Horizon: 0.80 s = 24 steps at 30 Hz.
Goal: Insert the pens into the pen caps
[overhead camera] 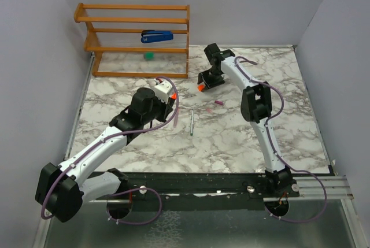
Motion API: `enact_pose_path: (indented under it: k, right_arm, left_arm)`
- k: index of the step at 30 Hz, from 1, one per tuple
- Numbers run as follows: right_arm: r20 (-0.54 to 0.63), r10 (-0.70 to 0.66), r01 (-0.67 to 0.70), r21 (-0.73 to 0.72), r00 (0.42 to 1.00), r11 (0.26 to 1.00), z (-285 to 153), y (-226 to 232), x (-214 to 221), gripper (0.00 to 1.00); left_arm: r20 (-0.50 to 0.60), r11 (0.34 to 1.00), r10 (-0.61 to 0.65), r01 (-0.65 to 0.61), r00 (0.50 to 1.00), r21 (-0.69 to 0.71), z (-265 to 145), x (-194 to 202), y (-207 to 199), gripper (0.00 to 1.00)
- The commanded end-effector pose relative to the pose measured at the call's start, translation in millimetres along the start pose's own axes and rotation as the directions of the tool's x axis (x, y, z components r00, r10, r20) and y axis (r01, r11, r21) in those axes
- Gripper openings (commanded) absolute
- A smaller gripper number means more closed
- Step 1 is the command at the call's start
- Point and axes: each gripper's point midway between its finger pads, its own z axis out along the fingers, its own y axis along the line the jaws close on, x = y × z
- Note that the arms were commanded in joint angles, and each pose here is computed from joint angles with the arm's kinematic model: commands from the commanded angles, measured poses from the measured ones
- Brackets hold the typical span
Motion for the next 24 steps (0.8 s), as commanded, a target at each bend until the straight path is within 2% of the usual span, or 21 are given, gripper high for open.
enact_pose_path:
  k: [1,5,8,16,17,20,21,24]
  right_arm:
    - [-0.018,0.023,-0.019,0.176,1.0,0.984,20,-42,0,0.49]
    - [-0.035,0.039,-0.03,0.228,0.999,0.973,23,-55,-1,0.48]
    - [-0.047,0.04,-0.027,0.245,0.998,0.969,23,-61,-3,0.41]
    - [-0.017,0.035,-0.029,0.28,0.999,0.96,18,-75,-17,0.37]
    - [-0.013,0.034,-0.029,0.281,0.999,0.959,18,-77,-19,0.33]
    - [-0.02,0.037,-0.03,0.266,0.999,0.963,15,-79,-22,0.07]
    - [-0.027,0.031,-0.023,0.251,0.999,0.968,14,-78,-22,0.01]
    - [-0.036,-0.03,0.037,0.195,0.999,0.98,8,-69,-24,0.0]
  left_arm:
    - [0.026,1.0,0.016,-0.016,1.0,0.002,-5,-10,1,0.0]
    - [0.024,1.0,0.022,-0.021,0.999,-0.01,-6,-9,3,0.0]
    - [0.021,1.0,0.024,-0.024,0.999,-0.018,-6,-8,5,0.0]
    - [0.02,0.999,0.028,-0.027,0.999,-0.02,-6,-7,5,0.0]
    - [0.02,0.999,0.029,-0.028,0.999,-0.02,-6,-7,5,0.0]
    - [0.017,0.999,0.027,-0.027,0.999,-0.02,-5,-7,5,0.0]
    - [0.018,1.0,0.026,-0.025,1.0,-0.017,-5,-7,5,0.0]
    - [0.009,1.0,0.021,-0.021,1.0,-0.007,-2,-5,4,0.0]
